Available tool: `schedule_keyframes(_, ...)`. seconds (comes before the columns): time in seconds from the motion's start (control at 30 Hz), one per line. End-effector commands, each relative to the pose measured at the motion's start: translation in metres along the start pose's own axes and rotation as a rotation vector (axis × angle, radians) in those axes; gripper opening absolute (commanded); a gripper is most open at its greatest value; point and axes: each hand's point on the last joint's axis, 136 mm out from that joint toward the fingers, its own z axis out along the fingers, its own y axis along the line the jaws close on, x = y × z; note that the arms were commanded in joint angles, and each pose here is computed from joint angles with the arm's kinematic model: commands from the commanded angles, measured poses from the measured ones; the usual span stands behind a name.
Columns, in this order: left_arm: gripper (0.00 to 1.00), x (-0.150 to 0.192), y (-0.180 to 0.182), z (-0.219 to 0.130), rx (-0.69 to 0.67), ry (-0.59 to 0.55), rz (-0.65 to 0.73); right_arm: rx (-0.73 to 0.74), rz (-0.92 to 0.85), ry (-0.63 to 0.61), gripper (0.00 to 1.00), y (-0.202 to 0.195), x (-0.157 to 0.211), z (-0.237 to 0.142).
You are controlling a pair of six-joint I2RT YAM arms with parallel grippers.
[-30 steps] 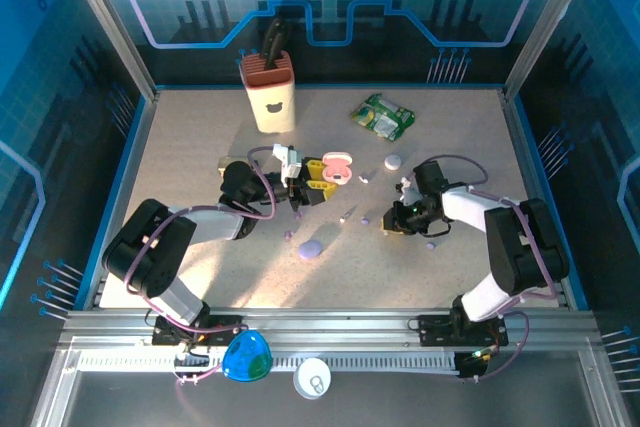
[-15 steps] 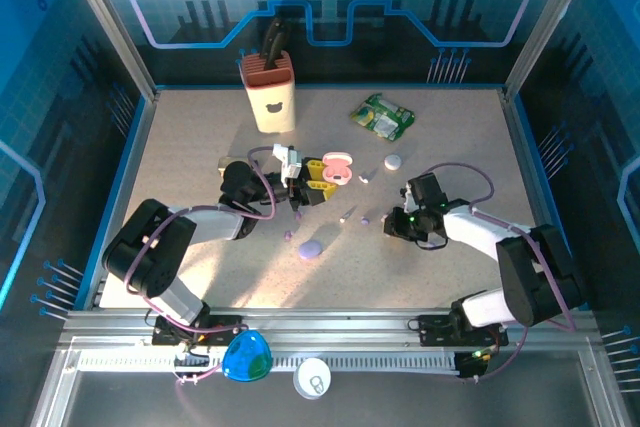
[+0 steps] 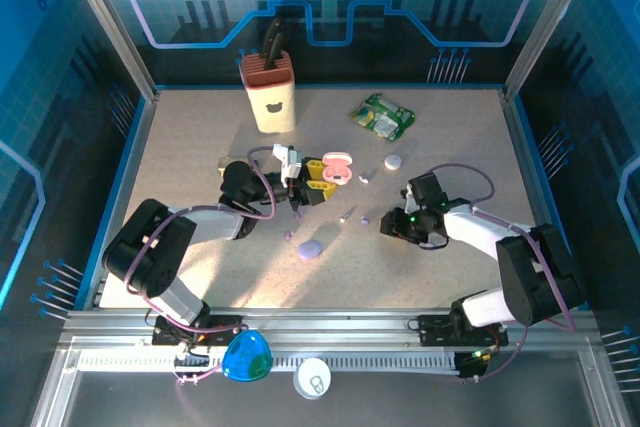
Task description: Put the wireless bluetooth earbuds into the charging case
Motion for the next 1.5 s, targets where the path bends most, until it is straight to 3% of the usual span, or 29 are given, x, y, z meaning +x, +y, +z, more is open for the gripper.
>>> schedule_keyframes(0.0, 0.39, -0.008, -0.002, 0.000, 0.026, -0.016, 0.036, -0.017, -0.029, 0.002, 0.47, 0.002, -0.008, -0.006)
schedule_keyframes(0.5, 0.39, -0.010, -0.004, -0.001, 0.025, -0.020, 0.031, -0.112, -0.095, 0.103, 0.51, 0.013, -0.009, 0.012)
schedule_keyframes(0.9, 0.39, -0.011, -0.004, 0.001, 0.034, -0.019, 0.026, -0.147, -0.089, 0.125, 0.34, 0.013, 0.008, 0.008)
schedule_keyframes(1.47, 0.39, -0.013, -0.005, 0.001, 0.036, -0.020, 0.026, -0.156, -0.029, 0.145, 0.26, 0.012, 0.009, 0.022)
